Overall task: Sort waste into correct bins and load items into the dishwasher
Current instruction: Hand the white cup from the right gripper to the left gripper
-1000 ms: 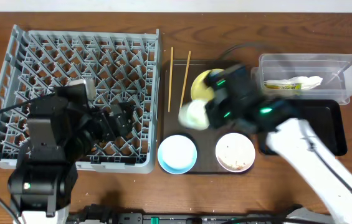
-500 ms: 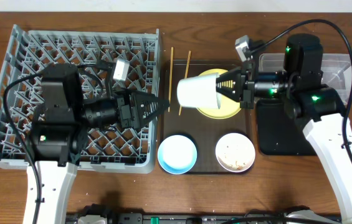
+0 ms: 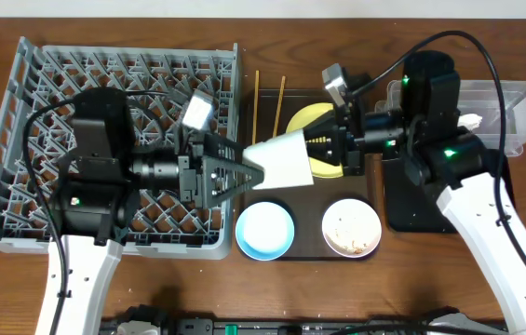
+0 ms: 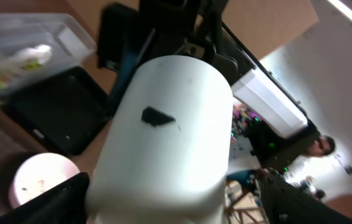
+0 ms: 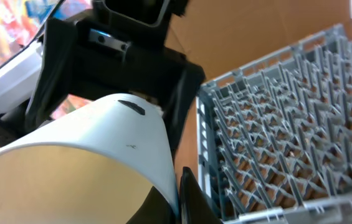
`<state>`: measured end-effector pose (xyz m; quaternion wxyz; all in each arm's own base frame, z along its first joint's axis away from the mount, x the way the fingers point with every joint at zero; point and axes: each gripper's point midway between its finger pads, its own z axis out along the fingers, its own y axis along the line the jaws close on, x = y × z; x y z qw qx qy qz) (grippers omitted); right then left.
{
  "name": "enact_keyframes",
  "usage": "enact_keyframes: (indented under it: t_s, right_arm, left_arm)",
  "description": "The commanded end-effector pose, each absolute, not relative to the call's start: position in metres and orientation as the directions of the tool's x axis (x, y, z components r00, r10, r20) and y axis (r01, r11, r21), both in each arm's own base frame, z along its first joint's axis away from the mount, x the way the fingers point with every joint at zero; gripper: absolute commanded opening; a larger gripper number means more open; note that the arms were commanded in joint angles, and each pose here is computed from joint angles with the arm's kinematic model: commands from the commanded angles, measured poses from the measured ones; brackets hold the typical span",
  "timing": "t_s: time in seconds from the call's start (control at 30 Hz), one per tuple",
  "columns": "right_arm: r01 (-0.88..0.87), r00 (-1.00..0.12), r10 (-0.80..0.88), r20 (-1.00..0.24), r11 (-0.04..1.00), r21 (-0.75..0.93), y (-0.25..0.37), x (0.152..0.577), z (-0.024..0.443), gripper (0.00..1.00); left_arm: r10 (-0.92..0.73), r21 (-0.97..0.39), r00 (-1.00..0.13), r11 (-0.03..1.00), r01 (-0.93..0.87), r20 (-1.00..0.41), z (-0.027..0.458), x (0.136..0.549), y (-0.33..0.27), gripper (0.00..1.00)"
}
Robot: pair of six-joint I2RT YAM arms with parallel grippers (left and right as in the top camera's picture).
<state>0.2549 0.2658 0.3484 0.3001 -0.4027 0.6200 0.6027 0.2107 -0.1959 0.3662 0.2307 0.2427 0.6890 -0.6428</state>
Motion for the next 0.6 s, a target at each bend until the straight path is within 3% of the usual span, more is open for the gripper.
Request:
enact_keyframes:
  t_s: [0.0,0.1,0.27,0.53,0.57]
  right_arm:
    - [-0.87,-0.473,-0.137,-0.871,-0.082,0.485,0.273,0.248,0.358,0.01]
    - [-0.869,-0.476,-0.129,-0.87,-0.082,0.488,0.273,0.25,0.361,0.01]
    - [-0.862,-0.5,-0.117,-0.858,-0.023,0.506,0.274,0.259,0.359,0.01]
    - [-0.862,-0.501,-0.121,-0.857,-0.021,0.506,0.278,0.258,0.358,0.01]
    - [-0.862,-0.5,-0.122,-0.857,-0.019,0.506,0.278,0.258,0.358,0.08]
  left_arm:
    - [0.074,-0.753,-0.75,-0.024,0.658,-0.657,0.38,0.195,-0.199,0.88]
    - [0.074,-0.752,-0.749,-0.024,0.658,-0.658,0.38,0.195,-0.199,0.85]
    - [0.071,-0.752,-0.75,-0.017,0.659,-0.658,0.38,0.196,-0.199,0.67]
    - [0.036,-0.748,-0.751,0.073,0.66,-0.659,0.372,0.211,-0.199,0.63]
    - [0.03,-0.747,-0.751,0.085,0.659,-0.659,0.371,0.213,-0.199,0.62]
